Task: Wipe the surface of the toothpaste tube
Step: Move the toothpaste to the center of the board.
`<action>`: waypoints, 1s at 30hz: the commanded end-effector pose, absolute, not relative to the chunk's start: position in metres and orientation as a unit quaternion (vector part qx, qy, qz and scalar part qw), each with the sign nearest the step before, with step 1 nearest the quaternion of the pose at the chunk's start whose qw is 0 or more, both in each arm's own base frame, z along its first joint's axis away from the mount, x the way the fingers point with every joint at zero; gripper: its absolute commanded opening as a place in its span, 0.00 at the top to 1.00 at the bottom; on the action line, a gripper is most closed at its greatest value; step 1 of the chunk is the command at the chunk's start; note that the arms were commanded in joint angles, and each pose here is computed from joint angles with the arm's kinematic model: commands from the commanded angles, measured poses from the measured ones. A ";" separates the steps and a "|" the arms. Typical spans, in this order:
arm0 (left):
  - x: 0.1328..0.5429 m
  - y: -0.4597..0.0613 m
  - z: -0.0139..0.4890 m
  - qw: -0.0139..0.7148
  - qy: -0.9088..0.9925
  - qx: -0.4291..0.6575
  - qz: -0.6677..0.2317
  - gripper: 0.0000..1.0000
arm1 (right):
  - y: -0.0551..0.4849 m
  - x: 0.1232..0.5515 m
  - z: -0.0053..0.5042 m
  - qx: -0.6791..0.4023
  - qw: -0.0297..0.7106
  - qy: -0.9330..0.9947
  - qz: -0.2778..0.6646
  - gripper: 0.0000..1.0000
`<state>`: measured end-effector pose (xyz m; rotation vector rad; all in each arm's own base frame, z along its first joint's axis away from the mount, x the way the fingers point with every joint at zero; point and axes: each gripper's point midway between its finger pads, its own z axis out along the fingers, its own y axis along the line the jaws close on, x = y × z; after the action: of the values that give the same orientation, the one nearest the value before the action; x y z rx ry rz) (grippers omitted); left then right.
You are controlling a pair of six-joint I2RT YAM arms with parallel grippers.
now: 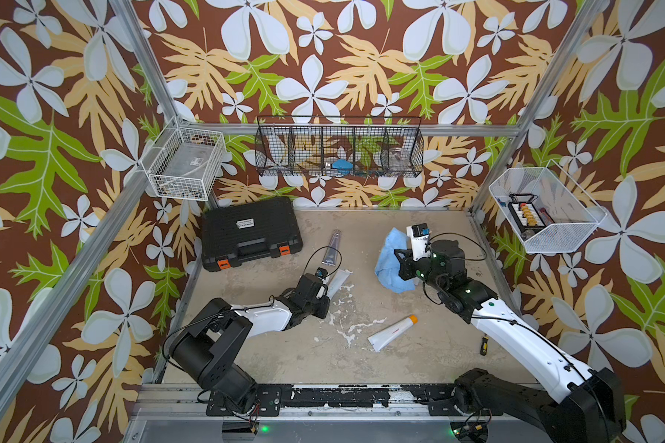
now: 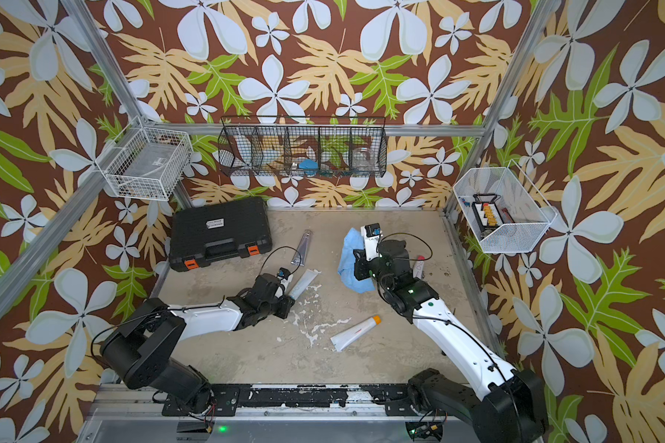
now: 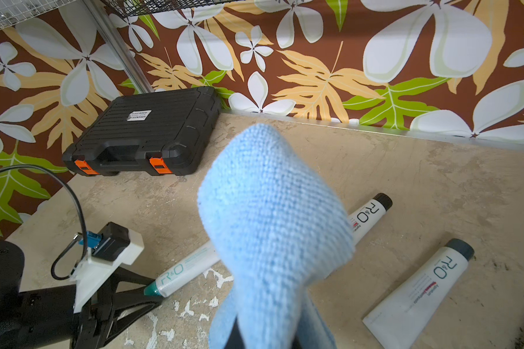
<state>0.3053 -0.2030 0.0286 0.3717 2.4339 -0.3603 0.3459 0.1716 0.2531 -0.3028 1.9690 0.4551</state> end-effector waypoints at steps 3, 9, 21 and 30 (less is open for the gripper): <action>0.312 -0.149 0.022 0.333 0.939 0.015 -0.085 0.87 | 0.172 0.344 0.257 -0.123 0.528 0.817 0.197 1.00; 0.324 -0.103 0.034 0.359 0.930 -0.065 -0.044 0.86 | 0.169 0.343 0.258 -0.122 0.531 0.817 0.192 1.00; 0.329 -0.069 0.027 0.341 0.933 -0.114 -0.028 0.80 | 0.168 0.342 0.258 -0.119 0.530 0.817 0.195 1.00; 0.329 -0.073 0.020 0.322 0.940 -0.109 -0.032 0.54 | 0.167 0.339 0.265 -0.121 0.533 0.814 0.197 1.00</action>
<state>0.3346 -0.0737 0.0233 -0.2883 2.4378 -0.0862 0.3404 0.1661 0.2595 -0.2866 1.9502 0.4596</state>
